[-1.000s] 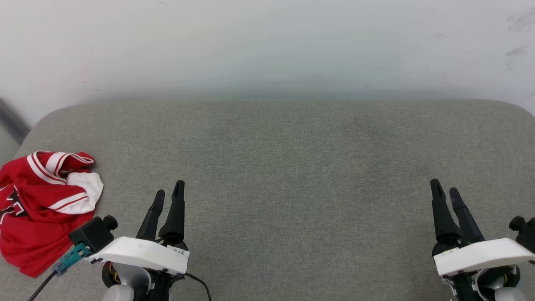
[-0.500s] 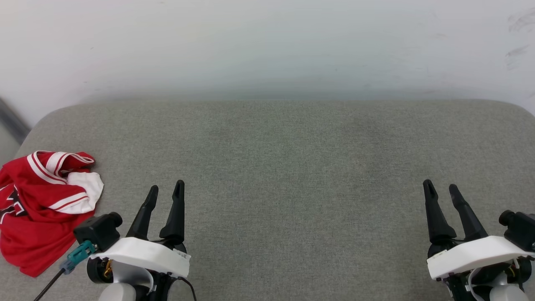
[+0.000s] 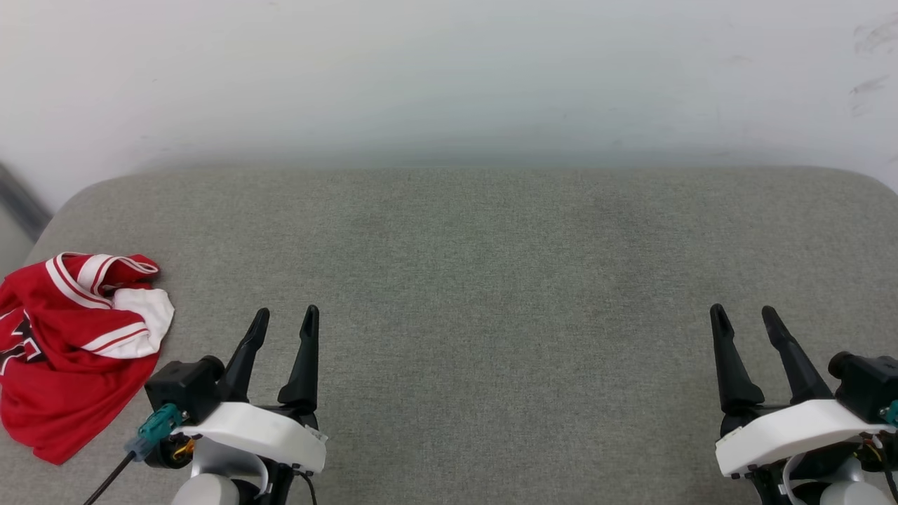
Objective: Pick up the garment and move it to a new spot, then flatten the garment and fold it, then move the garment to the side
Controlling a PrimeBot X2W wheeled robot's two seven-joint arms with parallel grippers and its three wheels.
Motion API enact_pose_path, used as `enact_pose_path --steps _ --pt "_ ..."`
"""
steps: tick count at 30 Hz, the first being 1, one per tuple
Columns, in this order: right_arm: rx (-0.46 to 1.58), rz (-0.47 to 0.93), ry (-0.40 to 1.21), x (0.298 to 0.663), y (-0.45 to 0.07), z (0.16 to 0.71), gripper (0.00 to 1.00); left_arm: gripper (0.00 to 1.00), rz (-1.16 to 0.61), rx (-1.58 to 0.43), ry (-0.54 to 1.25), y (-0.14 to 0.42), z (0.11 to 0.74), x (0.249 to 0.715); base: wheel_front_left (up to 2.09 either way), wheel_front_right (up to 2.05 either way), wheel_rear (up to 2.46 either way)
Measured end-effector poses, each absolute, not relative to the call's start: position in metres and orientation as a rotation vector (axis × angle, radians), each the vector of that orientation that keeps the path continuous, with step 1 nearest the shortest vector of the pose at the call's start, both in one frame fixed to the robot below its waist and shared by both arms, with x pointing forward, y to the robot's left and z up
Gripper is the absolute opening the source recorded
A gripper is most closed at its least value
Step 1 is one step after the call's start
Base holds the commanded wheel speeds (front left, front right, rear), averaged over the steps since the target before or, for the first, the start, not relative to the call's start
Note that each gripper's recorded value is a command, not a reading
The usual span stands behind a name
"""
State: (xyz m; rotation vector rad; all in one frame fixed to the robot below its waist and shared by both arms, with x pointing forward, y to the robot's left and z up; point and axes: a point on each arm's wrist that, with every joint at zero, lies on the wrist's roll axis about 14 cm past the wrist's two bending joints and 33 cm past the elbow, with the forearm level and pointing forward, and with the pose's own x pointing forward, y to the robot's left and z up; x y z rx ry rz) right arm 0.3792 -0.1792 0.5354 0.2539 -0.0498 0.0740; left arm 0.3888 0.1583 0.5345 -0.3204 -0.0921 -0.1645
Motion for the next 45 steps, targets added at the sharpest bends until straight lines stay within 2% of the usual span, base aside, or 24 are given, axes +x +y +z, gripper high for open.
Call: enact_pose_path --steps 17,45 --pt "0.100 0.067 -0.051 0.375 -0.182 0.536 1.00 1.00 -0.169 -0.202 -0.107 0.156 0.531 0.388 0.00 0.00 0.00" --pt "-0.033 0.055 -0.075 0.374 -0.186 0.539 1.00 1.00 -0.153 -0.106 -0.110 0.157 0.522 0.389 0.00 0.00 0.00"
